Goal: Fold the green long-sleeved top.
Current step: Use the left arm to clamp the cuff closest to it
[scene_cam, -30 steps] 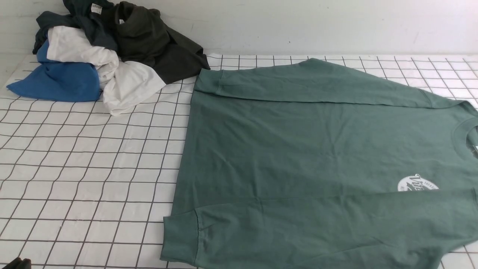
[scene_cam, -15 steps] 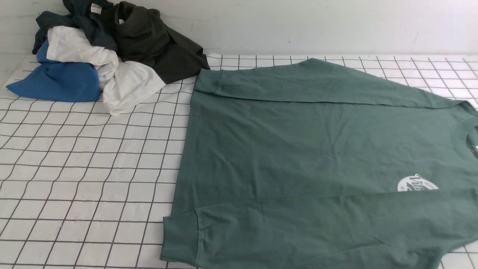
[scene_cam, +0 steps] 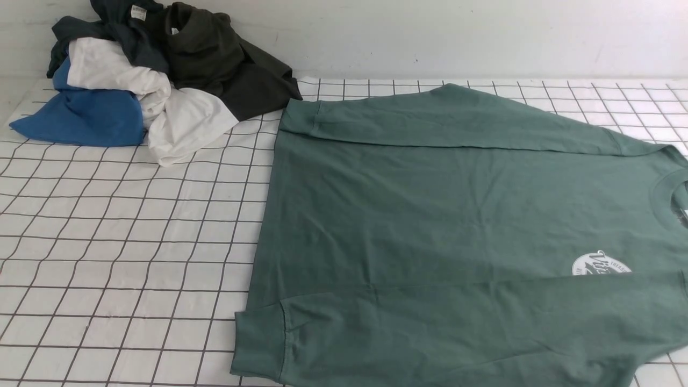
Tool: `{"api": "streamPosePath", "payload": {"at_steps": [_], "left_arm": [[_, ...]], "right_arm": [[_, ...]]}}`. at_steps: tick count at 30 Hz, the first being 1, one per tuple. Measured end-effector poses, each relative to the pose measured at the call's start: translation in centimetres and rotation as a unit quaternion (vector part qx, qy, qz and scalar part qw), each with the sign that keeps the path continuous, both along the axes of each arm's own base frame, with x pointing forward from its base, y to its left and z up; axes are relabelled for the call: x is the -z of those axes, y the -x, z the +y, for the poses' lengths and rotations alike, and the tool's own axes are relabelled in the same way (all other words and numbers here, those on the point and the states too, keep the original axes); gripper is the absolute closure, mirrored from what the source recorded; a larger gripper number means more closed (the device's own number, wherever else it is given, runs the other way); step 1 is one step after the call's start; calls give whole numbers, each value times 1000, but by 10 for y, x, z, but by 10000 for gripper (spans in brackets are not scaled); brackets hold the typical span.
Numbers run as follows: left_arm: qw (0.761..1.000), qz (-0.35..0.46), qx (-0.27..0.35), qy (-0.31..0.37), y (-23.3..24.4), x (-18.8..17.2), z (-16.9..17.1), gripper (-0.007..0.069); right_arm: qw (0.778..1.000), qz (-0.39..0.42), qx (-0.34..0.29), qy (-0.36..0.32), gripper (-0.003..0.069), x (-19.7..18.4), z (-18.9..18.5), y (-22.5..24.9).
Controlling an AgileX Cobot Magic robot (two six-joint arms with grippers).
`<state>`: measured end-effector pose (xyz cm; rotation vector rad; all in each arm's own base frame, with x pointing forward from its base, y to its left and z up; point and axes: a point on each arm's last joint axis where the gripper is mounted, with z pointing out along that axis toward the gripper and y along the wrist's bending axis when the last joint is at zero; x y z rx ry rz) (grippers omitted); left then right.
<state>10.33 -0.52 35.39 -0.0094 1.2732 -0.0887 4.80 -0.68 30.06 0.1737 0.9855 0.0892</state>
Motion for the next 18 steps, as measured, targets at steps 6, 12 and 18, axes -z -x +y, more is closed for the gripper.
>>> {"api": "streamPosePath", "payload": {"at_steps": [6, 12, 18], "left_arm": [[961, 273, 44, -10, -81, 26, -18, 610], [807, 571, 133, -70, -135, 80, -66, 610], [680, 712, 163, -70, -164, 149, -101, 512]], "right_arm": [[957, 273, 21, 97, 673, -30, -1, -44], [826, 557, -5, 89, 673, -4, -7, -95], [719, 658, -150, 164, 673, 26, 26, -132]]}}
